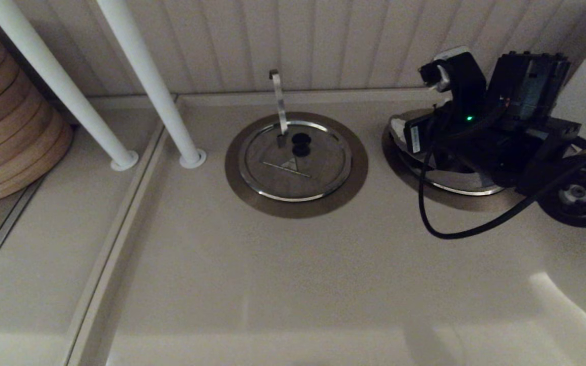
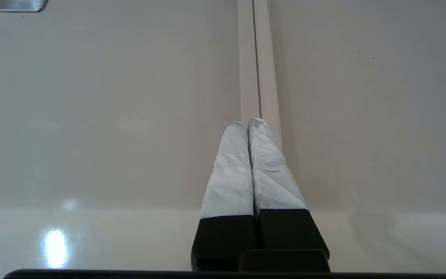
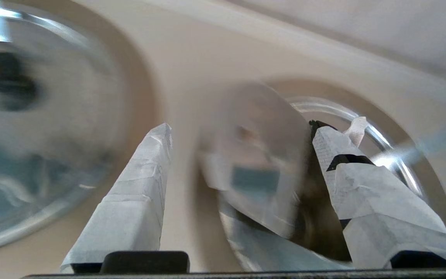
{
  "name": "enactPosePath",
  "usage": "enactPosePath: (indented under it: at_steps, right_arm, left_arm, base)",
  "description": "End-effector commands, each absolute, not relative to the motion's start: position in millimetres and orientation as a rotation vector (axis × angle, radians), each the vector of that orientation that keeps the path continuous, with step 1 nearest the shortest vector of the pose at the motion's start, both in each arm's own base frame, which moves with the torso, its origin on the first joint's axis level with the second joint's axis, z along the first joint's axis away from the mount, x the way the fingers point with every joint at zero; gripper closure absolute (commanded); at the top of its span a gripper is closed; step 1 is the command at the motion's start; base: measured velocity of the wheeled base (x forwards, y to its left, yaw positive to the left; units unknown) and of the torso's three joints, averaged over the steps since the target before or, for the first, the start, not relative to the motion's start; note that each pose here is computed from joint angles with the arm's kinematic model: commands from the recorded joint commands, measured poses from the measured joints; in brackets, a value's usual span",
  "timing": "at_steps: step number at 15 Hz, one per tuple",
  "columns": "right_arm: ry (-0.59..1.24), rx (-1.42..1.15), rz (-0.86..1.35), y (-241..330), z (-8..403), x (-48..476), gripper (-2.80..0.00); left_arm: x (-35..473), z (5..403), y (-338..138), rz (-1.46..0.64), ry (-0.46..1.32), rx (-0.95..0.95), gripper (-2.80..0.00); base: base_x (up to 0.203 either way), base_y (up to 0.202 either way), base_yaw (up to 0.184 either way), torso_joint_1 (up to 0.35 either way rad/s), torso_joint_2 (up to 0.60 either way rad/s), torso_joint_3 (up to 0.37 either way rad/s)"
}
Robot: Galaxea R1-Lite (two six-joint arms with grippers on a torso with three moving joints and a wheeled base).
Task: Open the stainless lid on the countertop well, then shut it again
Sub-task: Close the lid
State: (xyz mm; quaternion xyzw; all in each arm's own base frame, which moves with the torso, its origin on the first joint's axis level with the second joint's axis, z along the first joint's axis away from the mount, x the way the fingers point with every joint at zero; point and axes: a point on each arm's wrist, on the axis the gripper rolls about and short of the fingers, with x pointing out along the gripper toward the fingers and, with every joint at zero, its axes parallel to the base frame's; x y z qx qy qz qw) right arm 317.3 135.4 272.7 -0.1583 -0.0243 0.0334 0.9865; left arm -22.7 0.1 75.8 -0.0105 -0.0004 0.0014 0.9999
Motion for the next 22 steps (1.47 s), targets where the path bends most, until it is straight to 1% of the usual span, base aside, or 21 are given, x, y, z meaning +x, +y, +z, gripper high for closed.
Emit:
enactPosePath:
  at_steps: [1, 3, 7, 15, 22]
  right_arm:
    - [-0.037, -0.364, 0.111, 149.3, 256.3, 311.5, -2.8]
    - [-0.008, -0.406, 0.118, 151.5, 243.9, 314.7, -2.8]
    - [-0.016, -0.432, 0.124, 148.5, 245.7, 308.8, -2.8]
    - [0.026, -0.479, 0.187, 154.9, 226.8, 304.7, -2.8]
    - [0.077, -0.53, 0.168, 155.5, 207.0, 318.9, -2.8]
  left_arm:
    - [-22.7, 75.8, 0.1, 0.003, -0.002, -0.021, 0.0]
    - [-22.7, 75.8, 0.1, 0.003, -0.002, -0.021, 0.0]
    - [-22.7, 75.8, 0.1, 0.003, -0.002, -0.021, 0.0]
    - [-22.7, 75.8, 0.1, 0.003, -0.002, -0.021, 0.0]
    - [-22.7, 75.8, 0.1, 0.003, -0.002, -0.021, 0.0]
  base:
    - [0.0, 0.0, 0.0, 0.0, 0.0, 0.0]
    - [0.0, 0.0, 0.0, 0.0, 0.0, 0.0]
    - [0.0, 0.0, 0.0, 0.0, 0.0, 0.0]
    - [0.0, 0.0, 0.0, 0.0, 0.0, 0.0]
    - [0.0, 0.0, 0.0, 0.0, 0.0, 0.0]
